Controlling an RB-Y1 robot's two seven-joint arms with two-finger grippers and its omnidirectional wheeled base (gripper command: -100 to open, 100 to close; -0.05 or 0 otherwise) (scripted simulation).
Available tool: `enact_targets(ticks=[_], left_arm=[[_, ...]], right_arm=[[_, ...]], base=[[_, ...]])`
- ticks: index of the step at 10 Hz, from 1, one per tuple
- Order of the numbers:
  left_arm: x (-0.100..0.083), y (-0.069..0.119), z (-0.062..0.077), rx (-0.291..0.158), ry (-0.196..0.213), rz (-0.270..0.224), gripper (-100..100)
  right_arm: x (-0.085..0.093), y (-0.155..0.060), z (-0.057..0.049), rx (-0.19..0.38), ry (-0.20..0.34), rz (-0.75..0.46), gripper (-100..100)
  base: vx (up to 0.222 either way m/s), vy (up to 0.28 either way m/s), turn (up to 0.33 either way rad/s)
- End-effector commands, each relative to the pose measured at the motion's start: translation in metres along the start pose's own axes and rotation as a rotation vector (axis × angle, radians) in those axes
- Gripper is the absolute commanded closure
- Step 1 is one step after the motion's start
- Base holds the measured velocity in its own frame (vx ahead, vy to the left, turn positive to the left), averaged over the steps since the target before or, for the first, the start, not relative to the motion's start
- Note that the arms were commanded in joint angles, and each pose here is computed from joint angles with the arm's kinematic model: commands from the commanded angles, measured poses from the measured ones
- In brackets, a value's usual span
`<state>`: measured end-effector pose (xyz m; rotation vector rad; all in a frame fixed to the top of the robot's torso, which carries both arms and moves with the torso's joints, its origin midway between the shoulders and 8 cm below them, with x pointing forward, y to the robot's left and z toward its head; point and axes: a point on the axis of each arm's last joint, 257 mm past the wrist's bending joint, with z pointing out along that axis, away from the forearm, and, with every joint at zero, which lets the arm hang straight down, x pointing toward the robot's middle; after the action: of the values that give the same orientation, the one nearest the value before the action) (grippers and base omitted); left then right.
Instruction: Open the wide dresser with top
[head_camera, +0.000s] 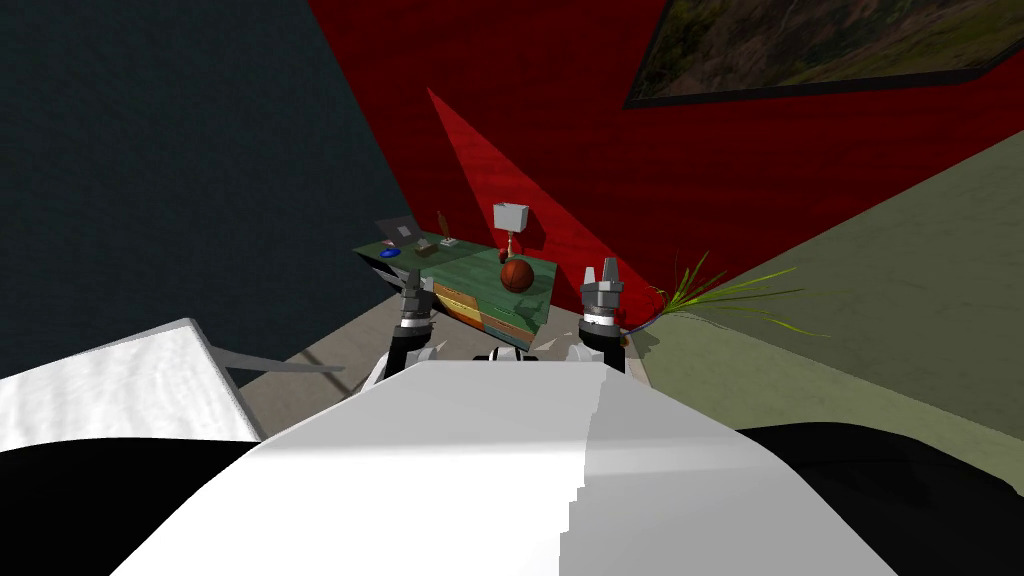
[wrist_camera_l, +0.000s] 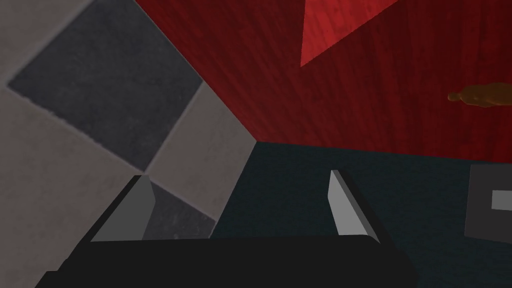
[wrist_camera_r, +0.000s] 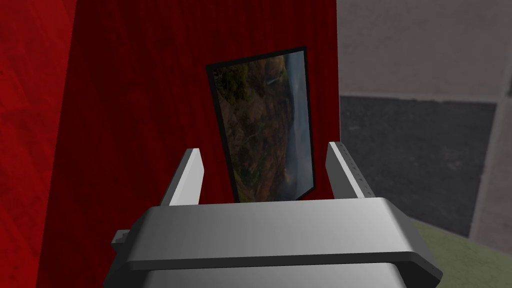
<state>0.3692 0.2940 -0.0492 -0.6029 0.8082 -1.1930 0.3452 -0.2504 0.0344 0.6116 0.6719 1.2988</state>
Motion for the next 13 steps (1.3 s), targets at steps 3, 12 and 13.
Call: enact_targets(ticks=[3, 12, 13], left_arm=[[0.013, 0.033, -0.013, -0.046, 0.038, 0.01, -100], [0.036, 0.093, -0.046, -0.136, 0.097, 0.017, -100], [0.042, 0.099, -0.051, -0.141, 0.107, 0.016, -100]], right_arm=[[0.0, 0.0, 0.0, 0.0, 0.0, 0.0, 0], [0.0, 0.0, 0.0, 0.0, 0.0, 0.0, 0], [0.0, 0.0, 0.0, 0.0, 0.0, 0.0, 0]], base=[[0.028, -0.01, -0.036], [0.025, -0.01, -0.032], [0.043, -0.013, -0.071]])
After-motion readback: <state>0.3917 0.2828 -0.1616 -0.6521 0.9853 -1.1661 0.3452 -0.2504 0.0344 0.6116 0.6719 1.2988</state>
